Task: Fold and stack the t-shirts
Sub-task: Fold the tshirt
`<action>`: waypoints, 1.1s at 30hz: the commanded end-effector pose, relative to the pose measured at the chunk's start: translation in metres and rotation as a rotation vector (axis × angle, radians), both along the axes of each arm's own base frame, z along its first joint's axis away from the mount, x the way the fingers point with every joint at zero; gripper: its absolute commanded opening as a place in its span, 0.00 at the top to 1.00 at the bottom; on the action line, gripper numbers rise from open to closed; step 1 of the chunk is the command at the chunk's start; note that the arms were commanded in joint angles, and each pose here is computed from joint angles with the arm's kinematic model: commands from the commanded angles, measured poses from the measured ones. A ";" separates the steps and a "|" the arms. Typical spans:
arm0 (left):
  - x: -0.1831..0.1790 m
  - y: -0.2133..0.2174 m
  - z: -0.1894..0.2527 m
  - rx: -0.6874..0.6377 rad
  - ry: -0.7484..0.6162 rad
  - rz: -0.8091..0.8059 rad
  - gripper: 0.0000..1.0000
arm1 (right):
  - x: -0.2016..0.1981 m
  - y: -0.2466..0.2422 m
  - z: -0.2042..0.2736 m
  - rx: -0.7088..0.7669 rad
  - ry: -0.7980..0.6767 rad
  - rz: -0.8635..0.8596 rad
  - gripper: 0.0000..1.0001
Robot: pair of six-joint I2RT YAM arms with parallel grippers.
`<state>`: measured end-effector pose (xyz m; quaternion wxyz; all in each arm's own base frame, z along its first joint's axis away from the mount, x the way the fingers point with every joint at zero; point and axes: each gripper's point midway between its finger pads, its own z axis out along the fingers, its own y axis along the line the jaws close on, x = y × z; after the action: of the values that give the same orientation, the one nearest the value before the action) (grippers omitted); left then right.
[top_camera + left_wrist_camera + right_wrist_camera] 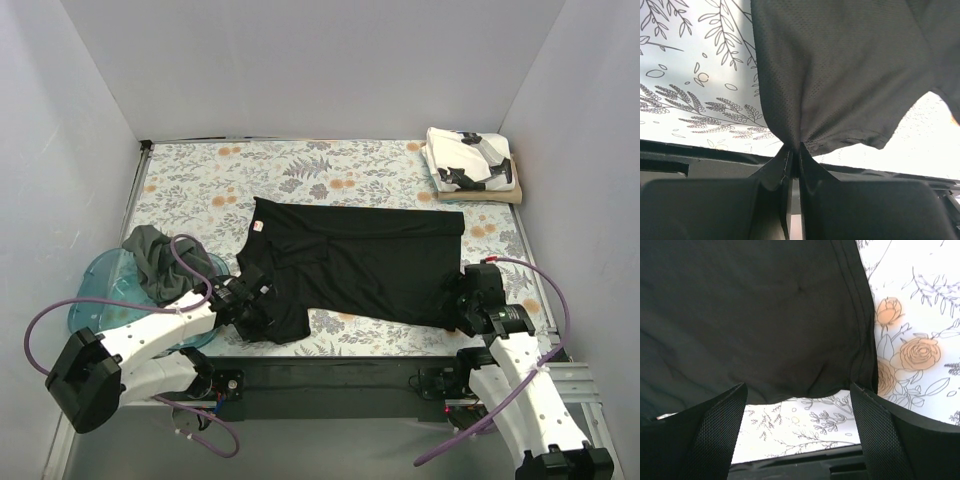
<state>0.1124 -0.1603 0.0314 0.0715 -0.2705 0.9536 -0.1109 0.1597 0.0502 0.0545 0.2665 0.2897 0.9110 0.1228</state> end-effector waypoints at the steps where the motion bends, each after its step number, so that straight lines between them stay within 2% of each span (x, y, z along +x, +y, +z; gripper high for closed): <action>1: 0.009 -0.005 0.016 -0.031 -0.055 -0.006 1.00 | -0.005 0.008 0.005 0.034 0.060 0.013 0.11; 5: 0.014 -0.009 0.023 -0.053 -0.091 -0.011 1.00 | -0.014 0.015 0.006 0.064 0.129 0.052 0.18; 12: 0.022 -0.013 0.028 -0.070 -0.136 -0.018 1.00 | -0.023 0.003 0.014 0.005 0.180 0.013 0.32; 19: 0.028 -0.013 0.034 -0.066 -0.172 -0.027 1.00 | -0.032 0.008 -0.013 0.027 0.301 0.006 0.36; 23: 0.030 -0.014 0.033 -0.070 -0.177 -0.022 1.00 | -0.023 0.000 -0.016 -0.025 0.293 -0.005 0.40; 24: 0.030 -0.013 0.033 -0.066 -0.177 -0.018 1.00 | -0.021 -0.007 -0.016 -0.061 0.287 -0.020 0.44; 27: 0.031 -0.011 0.034 -0.062 -0.185 -0.005 1.00 | -0.016 -0.013 -0.017 -0.097 0.280 -0.034 0.49; 33: 0.035 -0.014 0.038 -0.063 -0.194 -0.002 1.00 | -0.017 -0.013 -0.021 -0.105 0.322 -0.018 0.51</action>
<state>0.1352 -0.1681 0.0532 0.1300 -0.2541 0.9466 -0.1497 0.1301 0.0407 0.0267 0.1116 0.3012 0.9465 0.0312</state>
